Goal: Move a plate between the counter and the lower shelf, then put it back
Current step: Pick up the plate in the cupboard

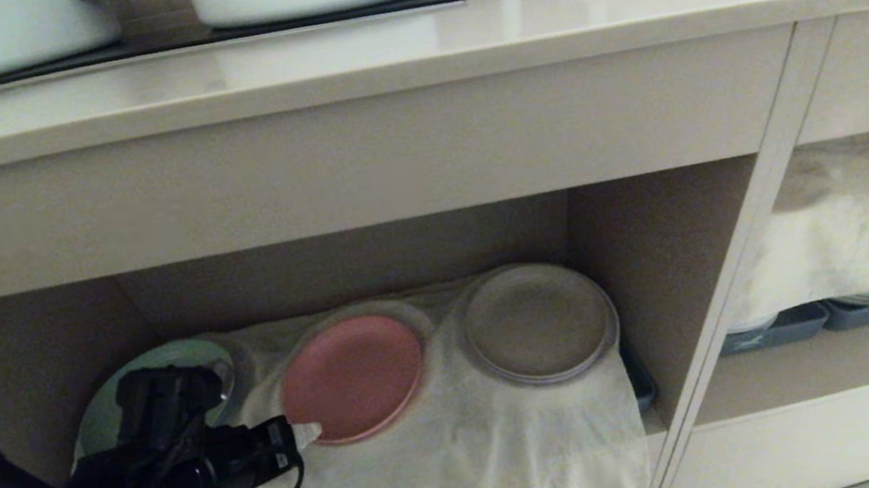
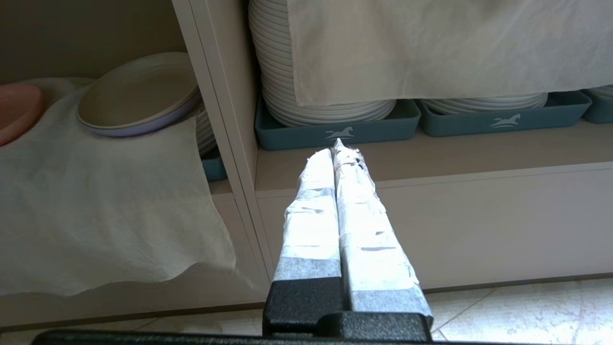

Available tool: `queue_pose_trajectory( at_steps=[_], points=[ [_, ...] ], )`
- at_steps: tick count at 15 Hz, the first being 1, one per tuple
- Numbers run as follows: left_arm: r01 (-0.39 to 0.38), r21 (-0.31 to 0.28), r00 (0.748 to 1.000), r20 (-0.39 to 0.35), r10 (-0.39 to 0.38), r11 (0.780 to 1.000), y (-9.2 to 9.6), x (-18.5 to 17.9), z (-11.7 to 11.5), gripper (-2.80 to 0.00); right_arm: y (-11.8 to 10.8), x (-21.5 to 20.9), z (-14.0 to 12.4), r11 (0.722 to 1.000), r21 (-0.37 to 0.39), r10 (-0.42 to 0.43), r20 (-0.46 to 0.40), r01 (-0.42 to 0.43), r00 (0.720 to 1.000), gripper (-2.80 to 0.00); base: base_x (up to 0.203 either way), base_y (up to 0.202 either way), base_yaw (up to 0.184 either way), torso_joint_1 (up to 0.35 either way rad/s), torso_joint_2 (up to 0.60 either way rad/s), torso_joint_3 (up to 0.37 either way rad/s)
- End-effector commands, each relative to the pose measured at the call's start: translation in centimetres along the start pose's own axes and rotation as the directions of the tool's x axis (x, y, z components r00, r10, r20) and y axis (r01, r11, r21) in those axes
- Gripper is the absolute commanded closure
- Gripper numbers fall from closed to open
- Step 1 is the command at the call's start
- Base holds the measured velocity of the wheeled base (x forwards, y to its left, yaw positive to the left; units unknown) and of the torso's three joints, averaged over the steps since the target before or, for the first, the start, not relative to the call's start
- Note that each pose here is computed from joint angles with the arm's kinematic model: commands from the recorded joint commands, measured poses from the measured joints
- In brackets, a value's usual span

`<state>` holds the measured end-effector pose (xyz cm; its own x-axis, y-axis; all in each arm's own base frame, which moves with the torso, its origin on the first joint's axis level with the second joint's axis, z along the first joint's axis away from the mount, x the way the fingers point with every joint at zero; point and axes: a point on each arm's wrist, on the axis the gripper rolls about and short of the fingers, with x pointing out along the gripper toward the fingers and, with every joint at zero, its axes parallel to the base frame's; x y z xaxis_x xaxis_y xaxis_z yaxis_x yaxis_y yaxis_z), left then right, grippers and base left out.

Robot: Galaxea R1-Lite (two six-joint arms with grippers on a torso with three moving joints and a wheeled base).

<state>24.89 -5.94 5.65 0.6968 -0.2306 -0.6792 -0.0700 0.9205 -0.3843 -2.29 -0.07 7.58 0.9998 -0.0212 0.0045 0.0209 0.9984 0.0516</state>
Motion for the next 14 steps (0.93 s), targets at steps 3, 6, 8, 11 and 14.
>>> queue_pose_trajectory(
  at_steps=[3, 6, 8, 11, 14],
  points=[
    [0.016, 0.0, 0.999, 0.035, -0.016, 1.0, -0.6, 0.4, 1.3, -2.8, 0.0, 0.0, 0.0, 1.0, 0.001, 0.0, -0.001, 0.0, 1.0, 0.0, 0.0, 0.0, 0.0, 0.0, 0.0, 0.0],
    [-0.018, 0.003, 1.0, 0.016, 0.018, 1.0, -1.1, 0.8, 1.8, -2.8, 0.0, 0.0, 0.0, 1.0, 0.001, 0.0, -0.001, 0.0, 1.0, 0.0, 0.0, 0.0, 0.0, 0.0, 0.0, 0.0],
    [-0.025, 0.005, 1.0, 0.008, 0.025, 1.0, -1.3, 1.0, 2.0, -2.8, 0.0, 0.0, 0.0, 1.0, 0.001, 0.0, 0.0, 0.0, 1.0, 0.0, 0.0, 0.0, 0.0, 0.0, 0.0, 0.0],
    [-0.025, 0.008, 1.0, -0.005, 0.025, 1.0, -1.4, 1.4, 1.7, -2.8, 0.0, 0.0, 0.0, 1.0, 0.001, 0.0, -0.001, 0.0, 1.0, 0.0, 0.0, 0.0, 0.0, 0.0, 0.0, 0.0],
    [-0.058, 0.01, 0.998, -0.012, 0.058, 0.998, -1.3, 2.0, 1.3, -2.8, 0.0, 0.0, 0.0, 1.0, 0.001, 0.0, 0.0, 0.0, 1.0, 0.0, 0.0, 0.0, 0.0, 0.0, 0.0, 0.0]
  ],
)
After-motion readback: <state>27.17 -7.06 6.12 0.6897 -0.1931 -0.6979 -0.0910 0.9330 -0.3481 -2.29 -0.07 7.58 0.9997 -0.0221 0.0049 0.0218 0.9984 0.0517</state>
